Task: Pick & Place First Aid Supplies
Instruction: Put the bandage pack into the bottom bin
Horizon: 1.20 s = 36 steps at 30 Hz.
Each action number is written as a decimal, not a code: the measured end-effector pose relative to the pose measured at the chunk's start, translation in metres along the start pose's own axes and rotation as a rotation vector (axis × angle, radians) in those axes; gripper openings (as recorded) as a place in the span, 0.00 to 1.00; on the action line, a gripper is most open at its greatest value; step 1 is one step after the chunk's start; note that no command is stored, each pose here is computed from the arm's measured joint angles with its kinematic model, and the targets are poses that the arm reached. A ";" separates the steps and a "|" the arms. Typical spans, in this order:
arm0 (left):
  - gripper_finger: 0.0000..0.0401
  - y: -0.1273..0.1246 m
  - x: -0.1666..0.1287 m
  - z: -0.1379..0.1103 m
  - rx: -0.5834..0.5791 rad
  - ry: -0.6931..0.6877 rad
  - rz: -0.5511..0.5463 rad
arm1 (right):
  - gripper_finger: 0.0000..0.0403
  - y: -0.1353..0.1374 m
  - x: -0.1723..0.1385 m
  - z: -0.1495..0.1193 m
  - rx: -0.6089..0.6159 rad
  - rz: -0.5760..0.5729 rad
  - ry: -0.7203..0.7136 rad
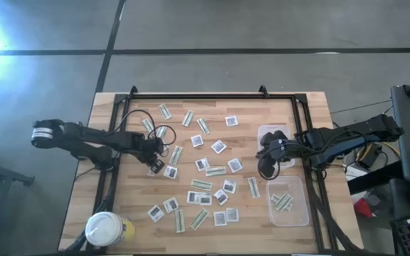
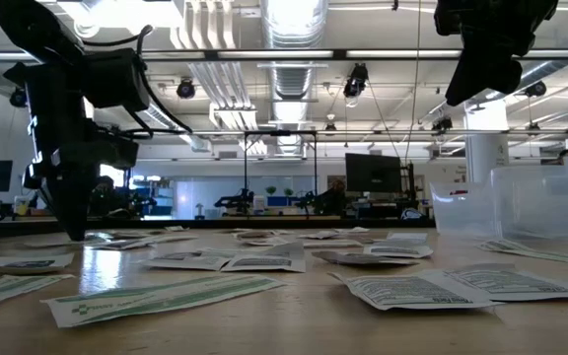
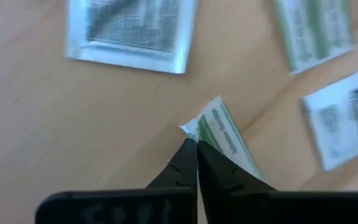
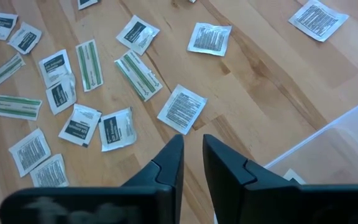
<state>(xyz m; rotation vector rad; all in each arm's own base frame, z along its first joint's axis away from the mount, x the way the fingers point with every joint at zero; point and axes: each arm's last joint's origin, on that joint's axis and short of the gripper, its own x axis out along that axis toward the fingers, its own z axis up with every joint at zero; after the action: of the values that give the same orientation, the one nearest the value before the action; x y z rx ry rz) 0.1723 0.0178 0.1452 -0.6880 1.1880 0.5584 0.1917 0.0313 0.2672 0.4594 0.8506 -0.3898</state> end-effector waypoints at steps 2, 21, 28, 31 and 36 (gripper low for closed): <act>0.00 -0.002 -0.004 0.002 0.010 -0.020 -0.031 | 0.15 0.000 0.000 0.000 0.000 0.000 0.000; 0.00 -0.006 -0.031 0.005 0.034 -0.178 -0.181 | 0.15 0.007 -0.001 0.000 -0.008 0.047 -0.029; 0.00 -0.017 -0.046 0.010 0.072 -0.322 -0.327 | 0.16 0.020 0.000 -0.005 -0.040 0.142 -0.079; 0.00 -0.022 -0.050 0.011 0.091 -0.361 -0.372 | 0.15 0.023 0.005 -0.009 -0.060 0.176 -0.101; 0.00 -0.034 -0.055 0.014 0.139 -0.441 -0.459 | 0.14 0.027 0.012 -0.014 -0.073 0.240 -0.157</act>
<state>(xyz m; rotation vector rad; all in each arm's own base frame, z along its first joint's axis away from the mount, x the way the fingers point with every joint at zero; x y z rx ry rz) 0.1903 0.0035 0.2071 -0.6500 0.6212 0.2186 0.2038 0.0594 0.2560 0.4512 0.6465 -0.1705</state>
